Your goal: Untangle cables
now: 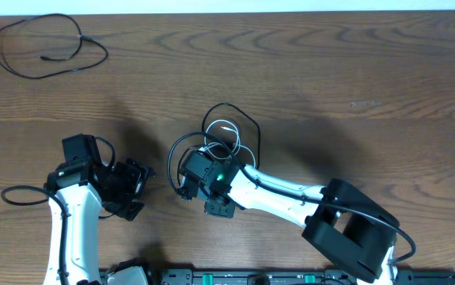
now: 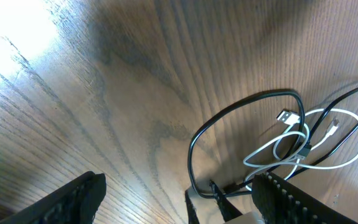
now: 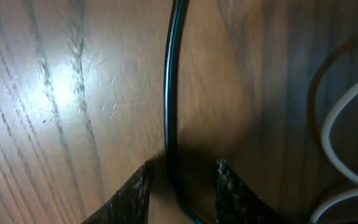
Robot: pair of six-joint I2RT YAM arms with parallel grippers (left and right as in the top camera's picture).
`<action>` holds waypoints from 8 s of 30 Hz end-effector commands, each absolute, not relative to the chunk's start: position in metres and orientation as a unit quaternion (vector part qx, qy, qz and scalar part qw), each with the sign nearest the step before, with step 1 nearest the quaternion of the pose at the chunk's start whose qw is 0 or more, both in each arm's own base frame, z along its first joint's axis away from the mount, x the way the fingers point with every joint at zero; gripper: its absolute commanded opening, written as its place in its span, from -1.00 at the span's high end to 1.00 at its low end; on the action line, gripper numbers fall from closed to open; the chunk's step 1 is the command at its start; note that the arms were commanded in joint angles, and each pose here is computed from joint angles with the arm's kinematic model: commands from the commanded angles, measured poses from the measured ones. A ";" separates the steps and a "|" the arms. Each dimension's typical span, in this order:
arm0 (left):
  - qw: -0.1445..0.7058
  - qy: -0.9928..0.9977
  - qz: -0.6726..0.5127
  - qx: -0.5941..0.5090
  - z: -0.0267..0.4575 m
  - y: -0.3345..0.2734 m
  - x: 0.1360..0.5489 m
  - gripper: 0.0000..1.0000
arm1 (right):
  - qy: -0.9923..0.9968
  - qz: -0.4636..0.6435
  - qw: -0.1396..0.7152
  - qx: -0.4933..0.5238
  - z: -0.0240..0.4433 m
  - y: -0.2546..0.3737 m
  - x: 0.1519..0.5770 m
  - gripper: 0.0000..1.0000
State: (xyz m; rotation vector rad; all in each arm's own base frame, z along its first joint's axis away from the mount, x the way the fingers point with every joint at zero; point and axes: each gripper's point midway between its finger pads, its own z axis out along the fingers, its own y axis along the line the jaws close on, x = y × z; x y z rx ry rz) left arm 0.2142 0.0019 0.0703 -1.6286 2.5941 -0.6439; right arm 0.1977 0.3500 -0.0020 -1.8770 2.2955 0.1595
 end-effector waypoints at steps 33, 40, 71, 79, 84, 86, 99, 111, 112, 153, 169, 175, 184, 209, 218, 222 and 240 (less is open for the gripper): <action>-0.011 0.823 -0.253 -0.508 0.076 -0.014 0.216 -0.34 | 0.791 0.440 -0.025 -0.424 0.065 0.413 0.178 0.98; -0.028 0.824 -0.265 -0.500 0.078 -0.030 0.215 -0.33 | 0.786 0.465 -0.021 -0.408 0.075 0.422 0.182 0.98; -0.071 0.838 -0.256 -0.477 0.065 -0.075 0.221 0.12 | 0.766 0.523 -0.014 -0.372 0.098 0.417 0.210 0.98; -0.072 0.837 -0.263 -0.475 0.067 -0.077 0.222 0.45 | 0.768 0.522 -0.013 -0.372 0.097 0.417 0.210 0.98; -0.069 0.837 -0.265 -0.474 0.067 -0.077 0.224 0.44 | 0.768 0.521 -0.013 -0.372 0.097 0.417 0.211 0.98; -0.067 0.837 -0.268 -0.473 0.068 -0.078 0.225 0.38 | 0.774 0.514 -0.012 -0.370 0.094 0.416 0.211 0.98; -0.062 0.833 -0.298 -0.462 0.074 -0.085 0.233 0.60 | 0.775 0.513 -0.014 -0.369 0.093 0.415 0.211 0.98; -0.056 0.837 -0.293 -0.458 0.072 -0.083 0.234 0.85 | 0.773 0.517 -0.016 -0.367 0.095 0.414 0.212 0.98; -0.057 0.838 -0.295 -0.456 0.073 -0.084 0.234 0.85 | 0.773 0.519 -0.017 -0.365 0.096 0.413 0.213 0.95; 0.430 0.640 -0.635 -0.040 0.547 -0.125 0.290 0.85 | 0.903 0.361 0.009 -0.233 0.096 0.276 0.283 0.15; 0.354 0.644 -0.666 -0.127 0.558 -0.128 0.318 0.85 | 0.867 0.439 0.006 -0.235 0.119 0.305 0.277 0.28; 0.291 0.683 -0.650 -0.160 0.518 -0.142 0.330 0.85 | 0.830 0.507 0.053 -0.226 0.160 0.312 0.298 0.41; 0.255 0.693 -0.660 -0.139 0.513 -0.170 0.318 0.85 | 0.796 0.507 0.182 -0.275 0.206 0.318 0.325 -0.98; 0.344 0.715 -0.597 -0.116 0.500 -0.167 0.333 0.85 | 0.910 0.323 0.215 -0.150 0.157 0.296 0.354 -0.99; 0.374 0.749 -0.476 -0.270 0.446 -0.117 0.362 0.85 | 0.945 0.280 0.154 -0.072 0.133 0.233 0.357 -0.98; 0.412 0.721 -0.494 -0.257 0.470 -0.115 0.370 0.85 | 0.954 0.258 0.141 -0.056 0.123 0.219 0.354 -0.98; 0.741 0.516 -0.314 -0.294 0.586 -0.010 0.388 0.85 | 0.963 0.231 0.130 -0.055 0.079 0.213 0.337 -0.99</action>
